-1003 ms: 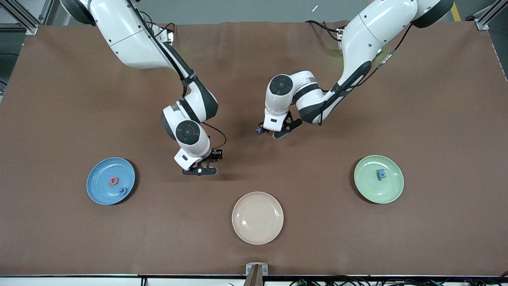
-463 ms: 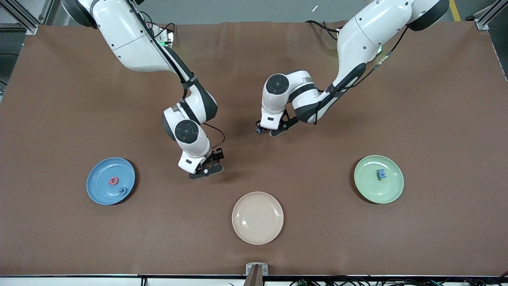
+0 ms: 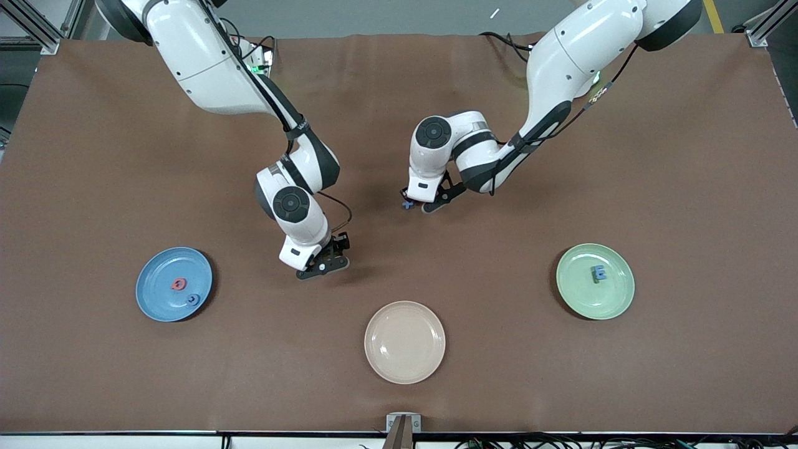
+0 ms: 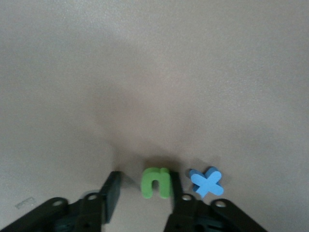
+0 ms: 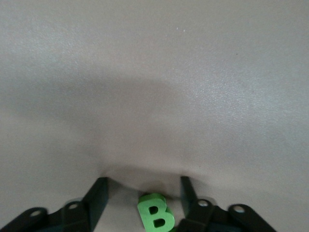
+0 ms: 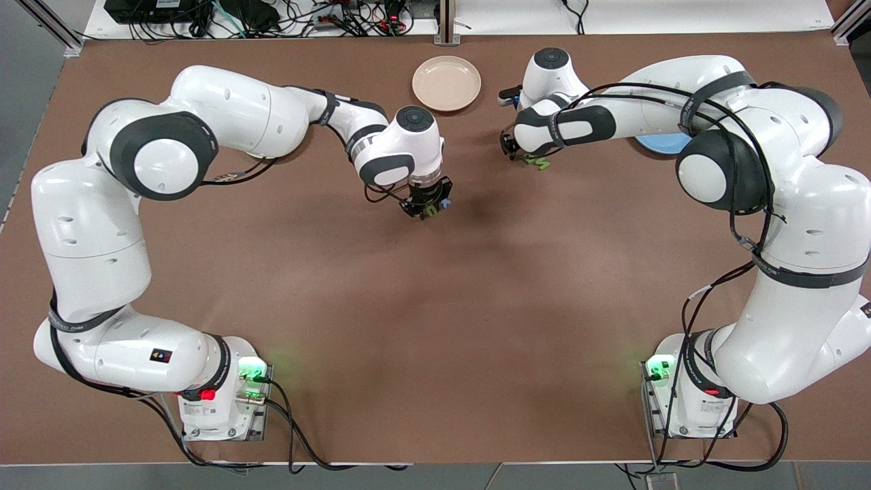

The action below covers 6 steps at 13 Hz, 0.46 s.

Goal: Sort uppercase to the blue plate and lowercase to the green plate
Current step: 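Carry the green n to the green plate while the right gripper carries B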

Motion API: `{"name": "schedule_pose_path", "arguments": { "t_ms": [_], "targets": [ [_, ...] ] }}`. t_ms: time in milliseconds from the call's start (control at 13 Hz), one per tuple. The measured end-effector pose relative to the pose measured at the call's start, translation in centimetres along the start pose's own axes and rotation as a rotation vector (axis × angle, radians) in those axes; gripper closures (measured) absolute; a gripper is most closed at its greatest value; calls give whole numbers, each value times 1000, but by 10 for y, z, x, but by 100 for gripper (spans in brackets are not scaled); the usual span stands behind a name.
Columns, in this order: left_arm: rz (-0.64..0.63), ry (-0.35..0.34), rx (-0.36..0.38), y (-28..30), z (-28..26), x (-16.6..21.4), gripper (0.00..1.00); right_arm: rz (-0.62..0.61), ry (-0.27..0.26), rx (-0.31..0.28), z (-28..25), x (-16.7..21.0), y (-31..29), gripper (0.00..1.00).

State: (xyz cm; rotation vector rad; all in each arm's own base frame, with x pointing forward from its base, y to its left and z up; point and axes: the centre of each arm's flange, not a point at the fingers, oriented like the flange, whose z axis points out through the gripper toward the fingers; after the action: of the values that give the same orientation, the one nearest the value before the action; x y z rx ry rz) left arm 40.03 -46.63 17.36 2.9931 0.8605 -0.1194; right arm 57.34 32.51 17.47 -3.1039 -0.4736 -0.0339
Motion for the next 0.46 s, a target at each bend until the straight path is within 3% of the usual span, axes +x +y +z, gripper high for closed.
{"name": "schedule_pose_path", "arguments": {
  "t_ms": [77,231,463],
  "targets": [
    [-1,0,-2,1,-1,0,68,0,-2,-1,0,0,0,35],
    [-1,0,-3,1,-1,1,74,2,-4,-2,-2,0,1,45],
    [-16,7,-9,2,-4,11,74,4,-7,-3,-1,-1,3,46]
  ]
}}
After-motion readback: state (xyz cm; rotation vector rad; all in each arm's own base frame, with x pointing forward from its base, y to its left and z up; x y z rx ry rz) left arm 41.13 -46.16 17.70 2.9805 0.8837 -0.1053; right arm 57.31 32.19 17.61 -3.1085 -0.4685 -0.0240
